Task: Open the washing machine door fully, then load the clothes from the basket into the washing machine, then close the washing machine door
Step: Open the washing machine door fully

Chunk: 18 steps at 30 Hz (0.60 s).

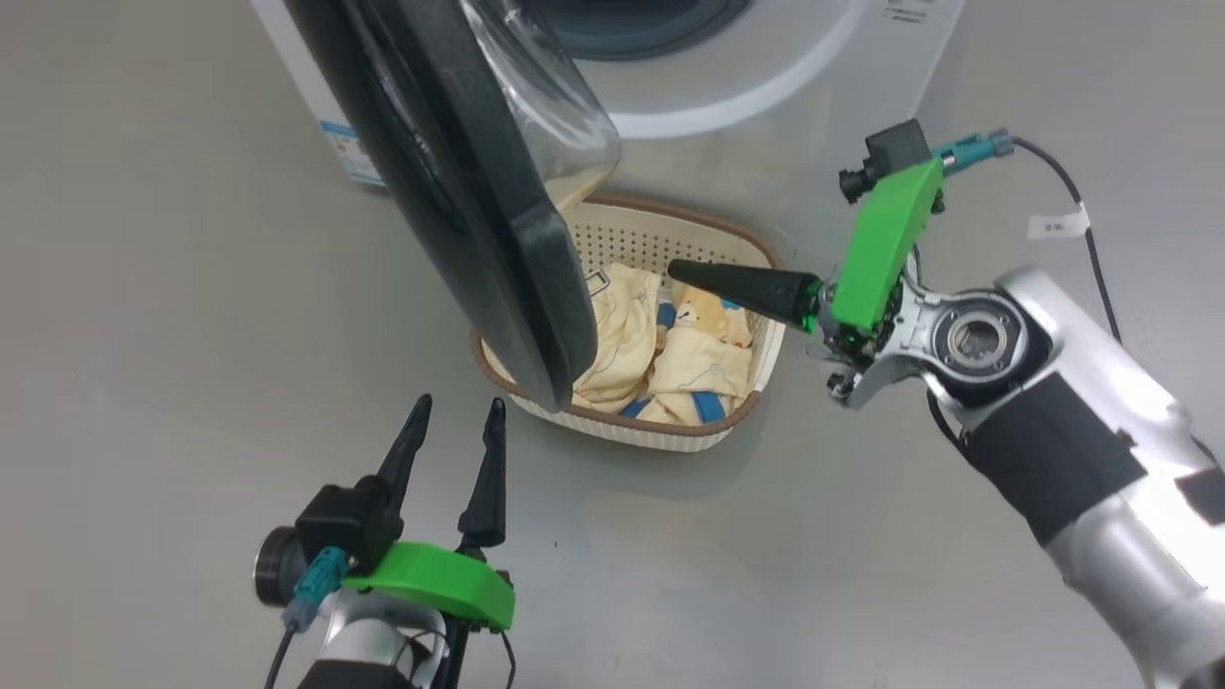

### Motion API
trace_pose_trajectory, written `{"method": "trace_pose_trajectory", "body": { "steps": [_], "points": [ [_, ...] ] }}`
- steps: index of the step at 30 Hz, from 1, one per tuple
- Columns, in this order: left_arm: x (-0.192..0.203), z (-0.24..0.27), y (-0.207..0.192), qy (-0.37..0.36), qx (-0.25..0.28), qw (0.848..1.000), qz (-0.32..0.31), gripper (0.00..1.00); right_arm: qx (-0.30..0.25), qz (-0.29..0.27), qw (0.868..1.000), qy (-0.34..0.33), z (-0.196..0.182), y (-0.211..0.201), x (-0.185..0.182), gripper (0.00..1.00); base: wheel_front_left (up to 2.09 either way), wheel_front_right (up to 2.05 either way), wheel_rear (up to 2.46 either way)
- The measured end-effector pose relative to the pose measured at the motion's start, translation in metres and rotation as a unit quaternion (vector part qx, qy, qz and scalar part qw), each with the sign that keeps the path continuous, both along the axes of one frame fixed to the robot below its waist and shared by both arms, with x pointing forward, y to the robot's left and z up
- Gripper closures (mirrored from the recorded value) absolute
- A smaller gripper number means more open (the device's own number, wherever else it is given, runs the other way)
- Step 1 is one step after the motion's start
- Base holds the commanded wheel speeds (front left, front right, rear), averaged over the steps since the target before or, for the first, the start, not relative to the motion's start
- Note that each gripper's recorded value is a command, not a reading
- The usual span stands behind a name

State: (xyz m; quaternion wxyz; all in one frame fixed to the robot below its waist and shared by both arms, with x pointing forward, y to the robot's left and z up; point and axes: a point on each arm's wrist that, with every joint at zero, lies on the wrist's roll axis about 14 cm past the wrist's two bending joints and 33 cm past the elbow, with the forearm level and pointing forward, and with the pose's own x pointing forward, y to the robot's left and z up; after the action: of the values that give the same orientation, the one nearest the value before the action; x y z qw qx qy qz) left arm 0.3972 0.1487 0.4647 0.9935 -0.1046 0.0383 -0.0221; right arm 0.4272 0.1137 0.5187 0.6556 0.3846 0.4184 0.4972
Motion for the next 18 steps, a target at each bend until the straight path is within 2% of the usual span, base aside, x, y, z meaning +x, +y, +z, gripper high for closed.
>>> {"method": "trace_pose_trajectory", "body": {
  "steps": [3,5,7,8,11,15,18],
  "points": [
    [-0.002,0.003,-0.002,-0.006,0.003,1.000,-0.007,0.00,-0.017,-0.052,0.996,-0.074,0.006,-0.021,0.001,1.00,0.00,0.00,0.00],
    [-0.003,0.006,-0.002,-0.012,0.004,1.000,-0.007,0.00,-0.040,-0.088,0.985,-0.143,0.010,-0.038,0.004,1.00,0.00,0.00,0.00],
    [-0.004,0.010,-0.002,-0.019,0.004,1.000,-0.009,0.00,-0.065,-0.125,0.968,-0.207,0.013,-0.057,0.007,1.00,0.00,0.00,0.00],
    [-0.004,0.010,-0.002,-0.019,0.004,1.000,-0.009,0.00,-0.065,-0.125,0.968,-0.207,0.013,-0.057,0.007,1.00,0.00,0.00,0.00],
    [-0.006,0.014,-0.002,-0.025,0.003,1.000,-0.010,0.00,-0.104,-0.177,0.933,-0.296,0.013,-0.089,0.010,1.00,0.00,0.00,0.00],
    [-0.014,0.015,-0.005,-0.028,0.005,0.999,-0.015,0.00,-0.114,-0.259,0.895,-0.345,0.014,-0.129,0.008,1.00,0.00,0.00,0.00],
    [-0.019,0.013,-0.005,-0.027,0.004,0.999,-0.018,0.00,-0.143,-0.301,0.859,-0.388,0.008,-0.160,0.002,1.00,0.00,0.00,0.00]
  ]
}}
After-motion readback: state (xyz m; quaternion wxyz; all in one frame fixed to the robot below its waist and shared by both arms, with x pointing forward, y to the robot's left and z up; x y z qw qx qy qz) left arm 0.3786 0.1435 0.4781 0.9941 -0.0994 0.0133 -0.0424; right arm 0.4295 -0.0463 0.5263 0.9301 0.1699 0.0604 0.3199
